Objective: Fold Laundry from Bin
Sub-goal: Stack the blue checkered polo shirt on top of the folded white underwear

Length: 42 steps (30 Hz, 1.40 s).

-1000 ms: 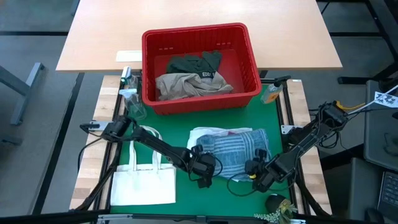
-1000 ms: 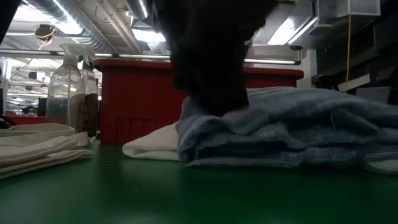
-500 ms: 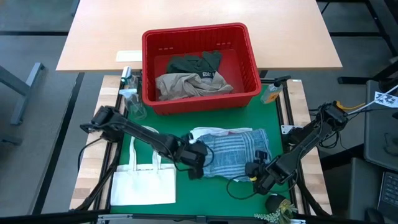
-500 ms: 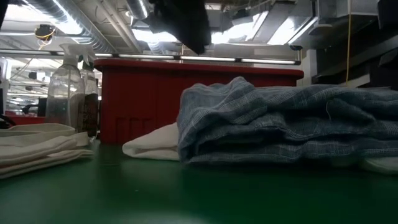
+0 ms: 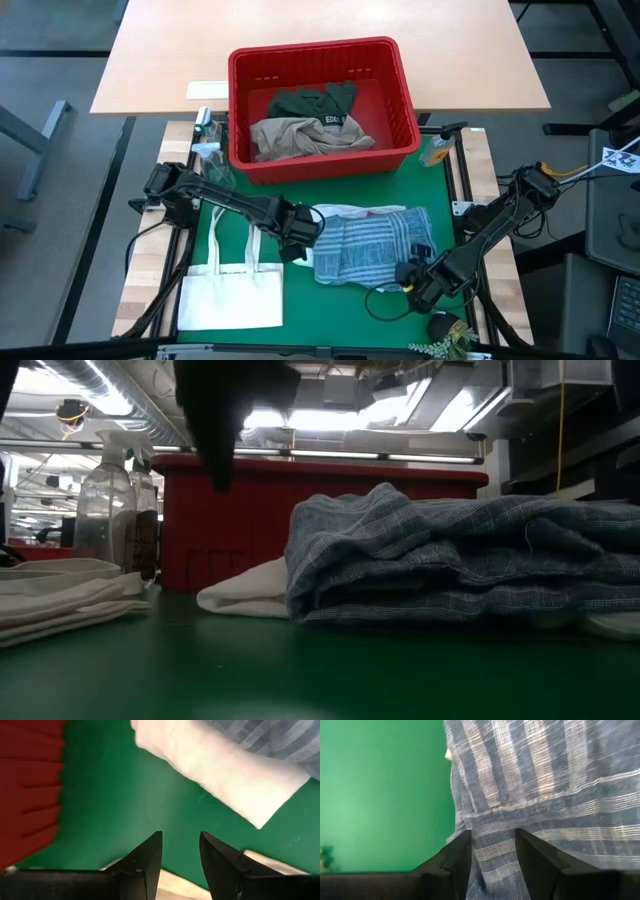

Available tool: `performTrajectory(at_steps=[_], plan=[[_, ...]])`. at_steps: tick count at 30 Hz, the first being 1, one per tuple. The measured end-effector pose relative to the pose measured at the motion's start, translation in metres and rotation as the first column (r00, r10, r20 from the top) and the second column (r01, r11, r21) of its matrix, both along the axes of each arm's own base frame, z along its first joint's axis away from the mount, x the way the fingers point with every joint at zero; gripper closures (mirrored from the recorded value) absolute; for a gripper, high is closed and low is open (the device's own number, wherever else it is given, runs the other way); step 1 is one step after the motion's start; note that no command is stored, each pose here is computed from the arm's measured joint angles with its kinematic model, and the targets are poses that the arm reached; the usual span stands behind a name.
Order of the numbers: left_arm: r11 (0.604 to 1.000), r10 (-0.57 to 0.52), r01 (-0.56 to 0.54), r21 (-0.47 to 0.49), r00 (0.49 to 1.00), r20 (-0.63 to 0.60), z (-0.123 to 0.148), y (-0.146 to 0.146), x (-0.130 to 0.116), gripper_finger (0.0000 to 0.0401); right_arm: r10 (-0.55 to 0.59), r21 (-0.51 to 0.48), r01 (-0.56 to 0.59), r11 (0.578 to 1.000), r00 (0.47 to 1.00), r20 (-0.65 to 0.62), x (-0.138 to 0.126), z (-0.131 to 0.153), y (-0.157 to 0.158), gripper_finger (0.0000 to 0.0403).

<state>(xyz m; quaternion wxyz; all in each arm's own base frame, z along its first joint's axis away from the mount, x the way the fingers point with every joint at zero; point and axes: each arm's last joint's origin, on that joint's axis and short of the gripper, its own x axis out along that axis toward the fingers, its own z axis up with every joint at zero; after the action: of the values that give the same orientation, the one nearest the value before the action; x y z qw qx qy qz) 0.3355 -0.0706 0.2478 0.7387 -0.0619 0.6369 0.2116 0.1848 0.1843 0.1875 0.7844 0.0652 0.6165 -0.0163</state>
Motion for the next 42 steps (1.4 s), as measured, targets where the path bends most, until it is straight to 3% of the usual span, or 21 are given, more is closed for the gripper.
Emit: performTrajectory(at_steps=[10,19,37,42], plan=[[0.961,-0.049,0.076,-0.267,0.993,0.104,-0.058,0.006,0.006,0.0275,0.042,0.049,-0.039,0.998,0.997,-0.062,-0.007,0.000,0.005,0.0249],[0.909,-0.012,0.115,-0.400,0.968,0.250,-0.061,-0.003,0.018,0.0275,0.124,0.054,-0.121,0.991,0.991,-0.053,-0.025,0.000,0.022,0.0249],[0.940,0.082,0.024,-0.342,0.953,0.292,-0.060,-0.008,0.020,0.0275,0.137,0.055,-0.134,0.989,0.989,-0.051,-0.027,0.000,0.024,0.0249],[0.938,0.087,0.020,-0.345,0.953,0.292,-0.060,-0.008,0.020,0.0246,0.137,0.055,-0.134,0.989,0.989,-0.051,-0.027,0.000,0.024,0.0249]])
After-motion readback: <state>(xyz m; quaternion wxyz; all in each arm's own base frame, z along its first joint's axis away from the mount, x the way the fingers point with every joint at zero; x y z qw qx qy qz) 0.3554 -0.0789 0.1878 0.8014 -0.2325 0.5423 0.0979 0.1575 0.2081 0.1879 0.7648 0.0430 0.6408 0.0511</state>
